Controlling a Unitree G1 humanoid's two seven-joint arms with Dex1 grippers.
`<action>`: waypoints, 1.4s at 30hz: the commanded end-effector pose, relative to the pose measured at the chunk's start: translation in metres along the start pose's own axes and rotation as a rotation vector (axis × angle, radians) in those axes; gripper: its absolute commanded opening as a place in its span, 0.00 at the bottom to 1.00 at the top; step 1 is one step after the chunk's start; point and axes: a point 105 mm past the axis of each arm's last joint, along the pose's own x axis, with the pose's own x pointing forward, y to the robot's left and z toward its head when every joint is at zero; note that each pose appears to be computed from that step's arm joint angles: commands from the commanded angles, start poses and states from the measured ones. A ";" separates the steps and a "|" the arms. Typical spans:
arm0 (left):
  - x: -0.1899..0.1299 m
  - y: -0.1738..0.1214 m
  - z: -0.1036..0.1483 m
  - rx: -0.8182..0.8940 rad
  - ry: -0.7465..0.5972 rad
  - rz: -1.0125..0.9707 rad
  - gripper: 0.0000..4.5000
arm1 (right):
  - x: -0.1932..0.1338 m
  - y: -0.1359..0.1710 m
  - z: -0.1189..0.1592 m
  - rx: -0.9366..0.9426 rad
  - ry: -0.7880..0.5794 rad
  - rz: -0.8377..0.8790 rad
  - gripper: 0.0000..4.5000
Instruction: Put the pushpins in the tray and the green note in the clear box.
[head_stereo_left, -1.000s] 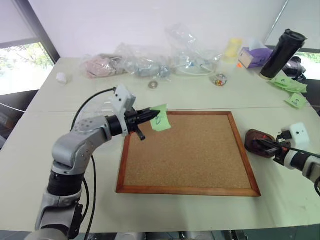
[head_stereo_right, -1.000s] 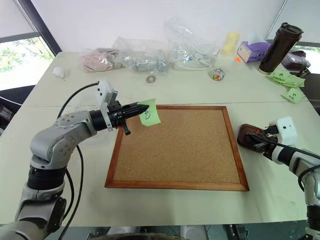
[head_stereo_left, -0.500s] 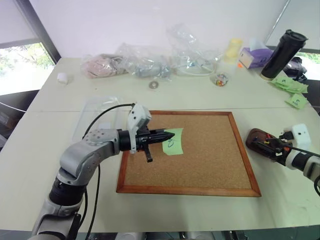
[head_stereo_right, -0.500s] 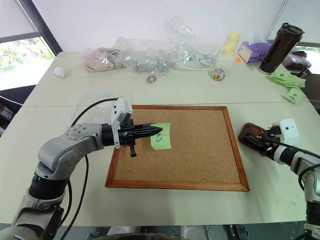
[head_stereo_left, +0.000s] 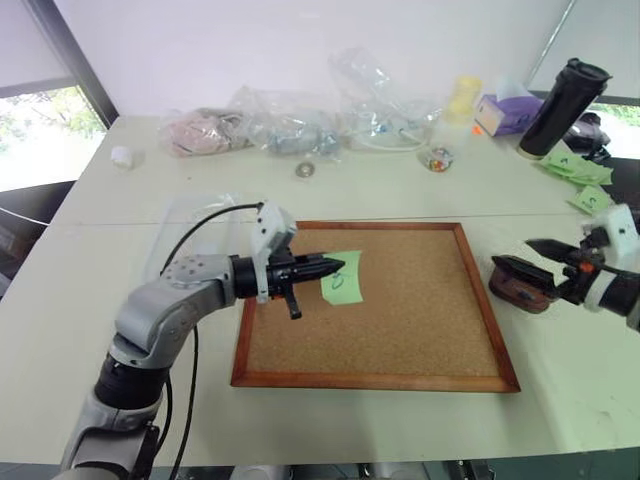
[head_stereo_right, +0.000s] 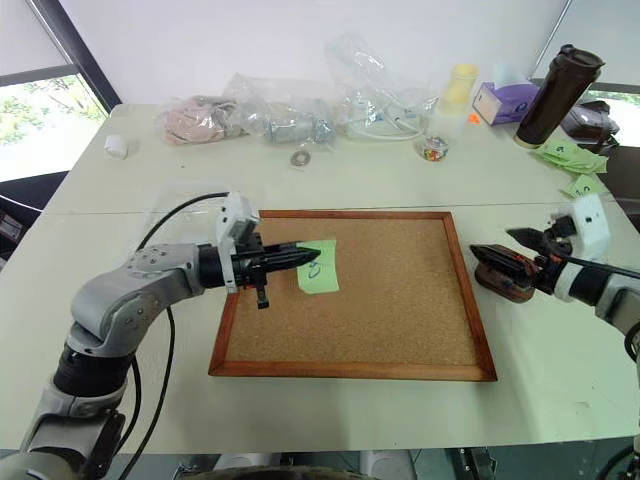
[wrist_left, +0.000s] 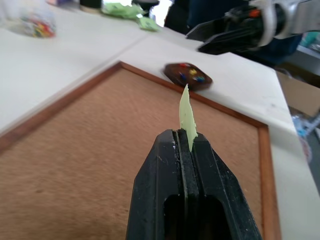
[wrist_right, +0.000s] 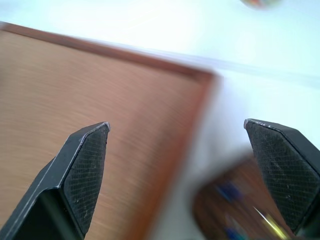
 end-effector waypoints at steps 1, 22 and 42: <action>-0.022 0.013 0.032 0.083 -0.064 0.113 0.00 | 0.016 0.038 0.024 -0.119 -0.015 0.172 0.99; -0.154 0.107 -0.028 0.038 0.160 0.810 0.20 | 0.064 0.120 0.041 -0.304 -0.032 0.591 1.00; -0.082 0.020 0.029 0.156 0.075 0.104 0.99 | 0.031 0.067 0.016 -0.345 0.111 0.416 1.00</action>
